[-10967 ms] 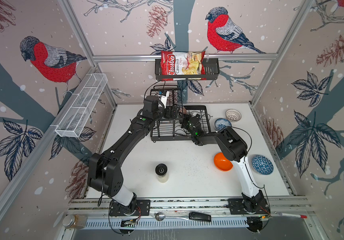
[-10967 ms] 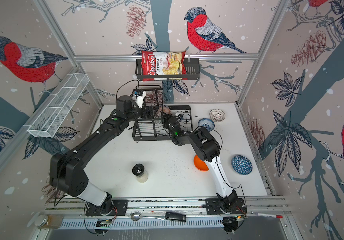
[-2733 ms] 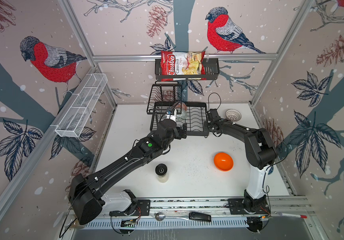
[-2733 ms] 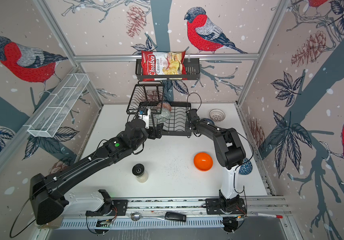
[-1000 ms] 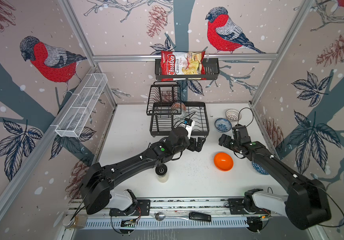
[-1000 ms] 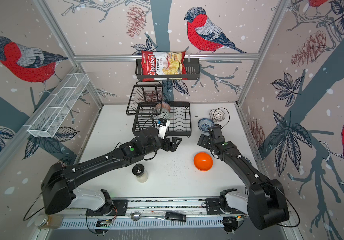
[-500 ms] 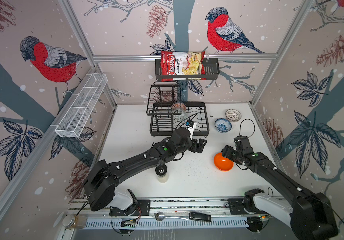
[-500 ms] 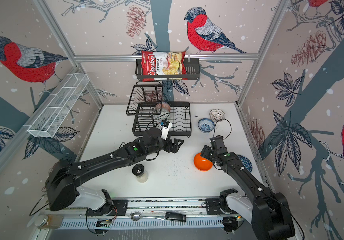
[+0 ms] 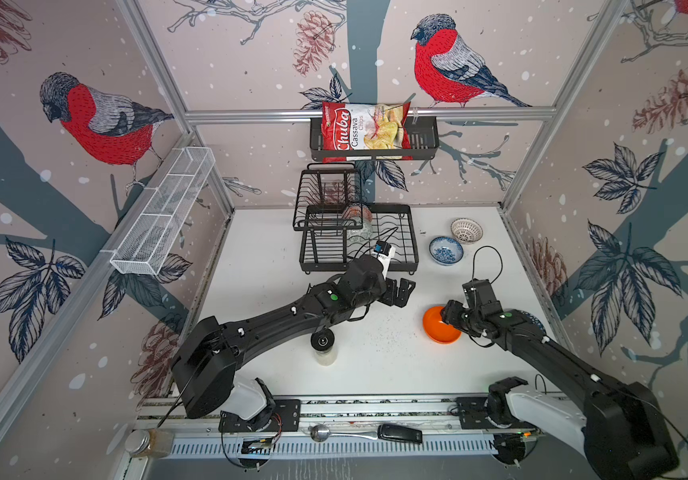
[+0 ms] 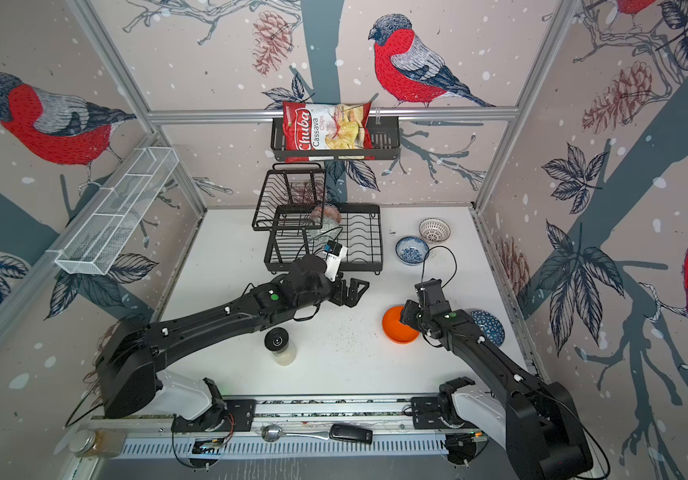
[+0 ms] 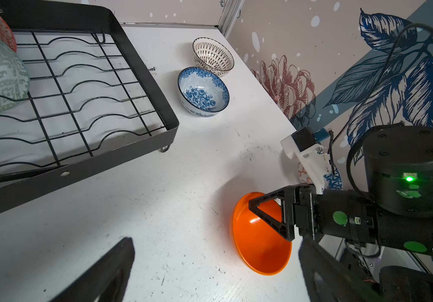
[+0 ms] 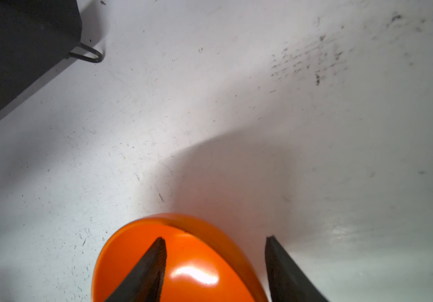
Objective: Load the bowls into the dish rack
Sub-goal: 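Lower the right gripper onto the solid orange bowl's rim and grasp it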
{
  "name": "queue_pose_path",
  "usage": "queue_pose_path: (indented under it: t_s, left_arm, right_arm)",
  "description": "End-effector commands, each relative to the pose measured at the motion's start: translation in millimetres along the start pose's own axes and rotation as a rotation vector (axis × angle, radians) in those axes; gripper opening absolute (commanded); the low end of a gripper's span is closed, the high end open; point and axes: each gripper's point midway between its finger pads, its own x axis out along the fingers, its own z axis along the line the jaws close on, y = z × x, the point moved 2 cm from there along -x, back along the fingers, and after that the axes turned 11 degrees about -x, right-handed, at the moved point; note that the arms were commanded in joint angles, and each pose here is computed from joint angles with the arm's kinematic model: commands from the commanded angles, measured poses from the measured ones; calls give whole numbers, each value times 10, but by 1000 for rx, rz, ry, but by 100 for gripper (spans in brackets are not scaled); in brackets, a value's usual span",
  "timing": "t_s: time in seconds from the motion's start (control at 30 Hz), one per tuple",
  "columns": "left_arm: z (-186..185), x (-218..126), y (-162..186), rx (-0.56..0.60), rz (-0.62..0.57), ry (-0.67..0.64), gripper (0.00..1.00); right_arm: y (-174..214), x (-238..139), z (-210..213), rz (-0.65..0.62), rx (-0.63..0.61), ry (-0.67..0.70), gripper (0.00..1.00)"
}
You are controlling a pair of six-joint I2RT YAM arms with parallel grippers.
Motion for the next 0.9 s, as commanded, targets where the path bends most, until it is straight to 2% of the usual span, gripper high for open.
queue_pose_path:
  t_s: [0.0,0.23,0.57,0.87]
  left_arm:
    - [-51,-1,-84,9,-36,14,98]
    - [-43,44,-75,17,-27,6,98]
    - [-4,80,-38,-7,-10,-12,98]
    - [109,112,79,-78,4,-37,98]
  right_arm:
    - [-59,33,53,-35,18,-17,56]
    - [-167,136,185,-57,17,-27,45]
    - [-558,384,386,-64,-56,-4,33]
    - [-830,533,634,-64,-107,-58,32]
